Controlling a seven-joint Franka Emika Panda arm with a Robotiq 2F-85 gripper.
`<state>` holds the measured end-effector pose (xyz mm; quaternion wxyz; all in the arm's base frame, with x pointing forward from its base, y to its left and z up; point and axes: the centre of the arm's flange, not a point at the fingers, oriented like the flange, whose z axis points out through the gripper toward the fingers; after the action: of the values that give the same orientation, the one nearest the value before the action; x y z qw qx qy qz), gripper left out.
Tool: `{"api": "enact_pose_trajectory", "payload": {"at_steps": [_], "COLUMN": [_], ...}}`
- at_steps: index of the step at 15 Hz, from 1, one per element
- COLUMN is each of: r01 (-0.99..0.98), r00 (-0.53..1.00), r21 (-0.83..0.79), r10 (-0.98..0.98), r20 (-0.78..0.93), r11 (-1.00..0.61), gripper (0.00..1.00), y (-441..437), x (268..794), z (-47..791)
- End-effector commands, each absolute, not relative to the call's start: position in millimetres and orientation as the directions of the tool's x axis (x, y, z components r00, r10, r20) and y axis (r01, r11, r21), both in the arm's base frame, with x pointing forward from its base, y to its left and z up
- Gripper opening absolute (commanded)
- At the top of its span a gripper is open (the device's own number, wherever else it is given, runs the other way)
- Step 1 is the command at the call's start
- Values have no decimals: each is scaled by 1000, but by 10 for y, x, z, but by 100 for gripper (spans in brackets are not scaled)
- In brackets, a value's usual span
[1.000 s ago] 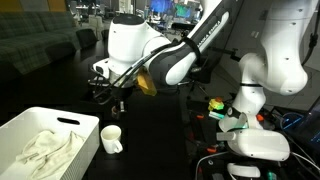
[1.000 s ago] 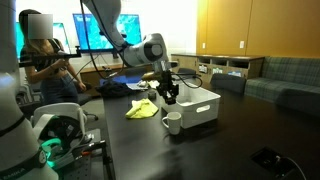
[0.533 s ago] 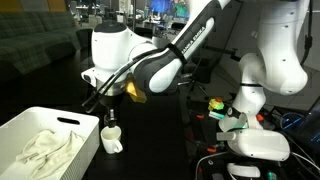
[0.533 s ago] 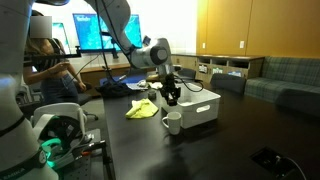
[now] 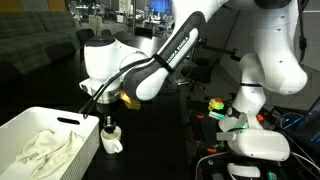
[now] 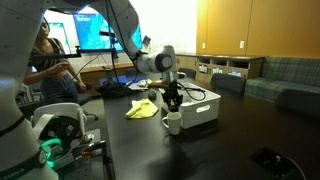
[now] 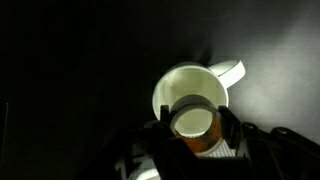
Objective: Pick up the towels and put them in the container. Pick up the pen and the small tape and put them in the cup.
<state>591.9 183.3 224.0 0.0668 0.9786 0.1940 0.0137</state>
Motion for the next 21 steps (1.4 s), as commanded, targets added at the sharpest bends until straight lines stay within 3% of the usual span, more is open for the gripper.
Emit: {"api": "enact_pose_trajectory", "payload": {"at_steps": [1,19,20,21], "r01": [371,305,300,296], "r00": [928,952,954,955], "r21": [119,102,100,97], "r10": [373,304,300,296], "r20": [-6,-19,-19,-15], "r11": [-921,-947,-949,-950], "gripper": [26,26,62,77], "y": [1839,1631,1623,1611], "x": [6067,6256,6262,6267], "z": [2255,2146,2145,2148]}}
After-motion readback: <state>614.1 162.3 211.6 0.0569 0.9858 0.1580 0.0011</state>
